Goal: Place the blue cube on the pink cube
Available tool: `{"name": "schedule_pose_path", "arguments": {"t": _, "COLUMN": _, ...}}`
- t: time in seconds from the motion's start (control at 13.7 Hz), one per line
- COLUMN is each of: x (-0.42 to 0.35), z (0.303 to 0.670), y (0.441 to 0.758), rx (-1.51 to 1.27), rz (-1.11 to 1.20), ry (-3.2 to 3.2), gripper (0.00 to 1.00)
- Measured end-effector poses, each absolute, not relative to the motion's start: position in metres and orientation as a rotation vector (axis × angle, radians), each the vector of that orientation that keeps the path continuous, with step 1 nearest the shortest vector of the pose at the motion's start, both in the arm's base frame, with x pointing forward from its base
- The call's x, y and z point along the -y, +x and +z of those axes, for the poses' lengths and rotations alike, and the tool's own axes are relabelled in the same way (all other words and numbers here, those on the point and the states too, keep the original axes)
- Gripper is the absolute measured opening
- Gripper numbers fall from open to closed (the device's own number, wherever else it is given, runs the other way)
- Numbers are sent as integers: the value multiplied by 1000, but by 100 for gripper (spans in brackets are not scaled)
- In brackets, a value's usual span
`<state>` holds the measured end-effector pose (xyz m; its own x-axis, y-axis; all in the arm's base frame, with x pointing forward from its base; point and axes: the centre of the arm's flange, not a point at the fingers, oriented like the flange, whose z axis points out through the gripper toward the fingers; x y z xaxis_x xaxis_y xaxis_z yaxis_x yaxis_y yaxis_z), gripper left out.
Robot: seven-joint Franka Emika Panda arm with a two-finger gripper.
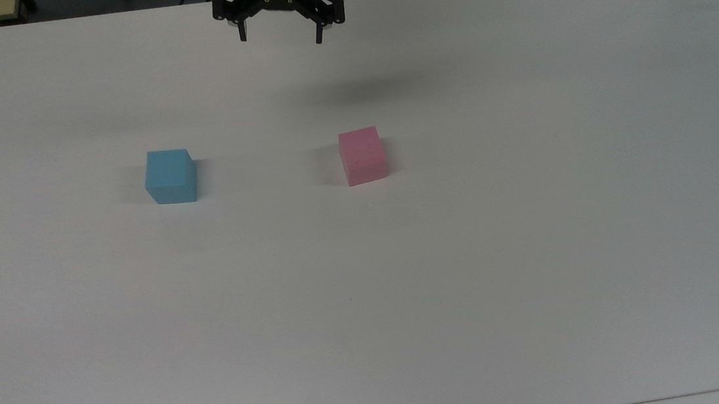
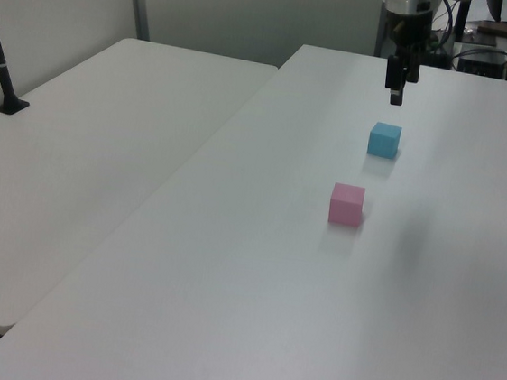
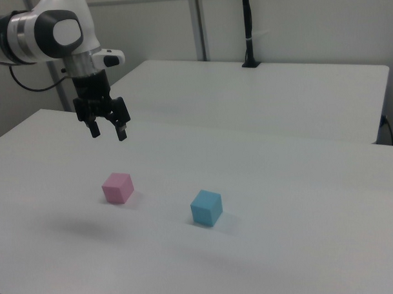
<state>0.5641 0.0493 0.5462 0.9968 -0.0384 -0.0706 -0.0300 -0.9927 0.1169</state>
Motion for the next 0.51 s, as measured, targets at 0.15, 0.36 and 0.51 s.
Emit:
{"name": "schedule_pose_path", "arguments": {"t": 0.15, "x": -49, "z": 546, "y": 564, "rx": 52, "rz": -110, "ry": 3023, "gripper": 100}}
{"name": "schedule_pose_path", "arguments": {"t": 0.36, "x": -49, "z": 546, "y": 564, "rx": 52, "rz": -112, "ry": 3023, "gripper": 100}}
{"name": "schedule_pose_path", "arguments": {"t": 0.51, "x": -50, "z": 544, "y": 564, "rx": 51, "rz": -117, "ry": 3023, "gripper": 100}}
